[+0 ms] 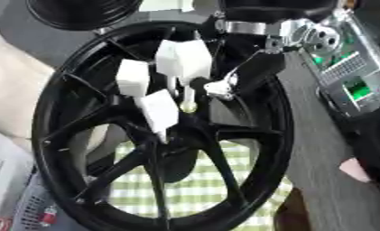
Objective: Pull the pin out of the wheel hub.
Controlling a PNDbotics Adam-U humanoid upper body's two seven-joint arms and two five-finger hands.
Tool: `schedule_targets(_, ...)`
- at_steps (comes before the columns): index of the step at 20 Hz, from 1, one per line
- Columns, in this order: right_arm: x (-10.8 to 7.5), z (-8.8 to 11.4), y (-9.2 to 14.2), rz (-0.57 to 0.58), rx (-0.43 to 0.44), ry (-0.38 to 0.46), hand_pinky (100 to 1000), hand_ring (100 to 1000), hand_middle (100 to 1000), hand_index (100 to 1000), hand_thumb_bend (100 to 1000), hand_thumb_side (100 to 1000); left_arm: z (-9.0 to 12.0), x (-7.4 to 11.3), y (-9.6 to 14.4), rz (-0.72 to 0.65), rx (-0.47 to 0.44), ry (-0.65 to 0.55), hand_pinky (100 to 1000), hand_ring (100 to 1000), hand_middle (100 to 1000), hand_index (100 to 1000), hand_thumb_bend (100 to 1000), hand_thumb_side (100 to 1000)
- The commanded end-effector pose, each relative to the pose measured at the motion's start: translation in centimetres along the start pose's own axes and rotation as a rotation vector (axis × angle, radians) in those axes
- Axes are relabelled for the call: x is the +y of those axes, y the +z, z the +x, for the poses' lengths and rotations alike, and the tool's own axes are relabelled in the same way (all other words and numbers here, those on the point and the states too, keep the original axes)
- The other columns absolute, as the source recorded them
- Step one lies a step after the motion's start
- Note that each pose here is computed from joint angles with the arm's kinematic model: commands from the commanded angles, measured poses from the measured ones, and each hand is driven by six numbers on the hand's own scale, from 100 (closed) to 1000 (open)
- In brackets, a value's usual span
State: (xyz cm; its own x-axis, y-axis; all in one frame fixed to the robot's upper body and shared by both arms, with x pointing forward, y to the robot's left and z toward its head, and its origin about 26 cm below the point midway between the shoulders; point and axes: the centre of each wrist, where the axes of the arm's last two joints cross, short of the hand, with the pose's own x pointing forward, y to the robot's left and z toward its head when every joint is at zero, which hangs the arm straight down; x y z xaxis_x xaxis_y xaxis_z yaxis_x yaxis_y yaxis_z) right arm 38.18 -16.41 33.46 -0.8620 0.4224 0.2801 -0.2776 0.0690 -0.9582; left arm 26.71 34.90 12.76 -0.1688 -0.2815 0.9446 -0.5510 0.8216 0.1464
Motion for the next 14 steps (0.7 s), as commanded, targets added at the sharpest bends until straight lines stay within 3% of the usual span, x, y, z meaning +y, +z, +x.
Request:
schedule_targets(1, -2.3, 0.6, 1.6, -0.049, 0.005, 0.006, 847, 608, 397, 590, 100, 357, 0.6, 0.1, -0.2, -0.004, -0.026, -0.006, 599, 682, 489, 660, 678, 522)
schedule_targets(7, -3.1, 0.3, 2.5, -0.077, 0.029, -0.027, 855, 604, 395, 593, 100, 353, 0.6, 0.2, -0.2, 0.003, -0.025, -0.008, 601, 682, 489, 660, 675, 524)
schedule_targets(10, -4.5, -1.6, 5.9, -0.175, 0.152, -0.062, 838, 608, 410, 604, 100, 346, 0.4, 0.7, -0.1, 0.04, -0.022, -0.016, 602, 683, 489, 660, 675, 525)
schedule_targets(14, -5.0, -2.8, 11.5, -0.313, 0.335, -0.034, 830, 609, 411, 602, 100, 331, 0.5, 1.1, -0.2, 0.071, -0.029, -0.022, 602, 683, 489, 660, 674, 525)
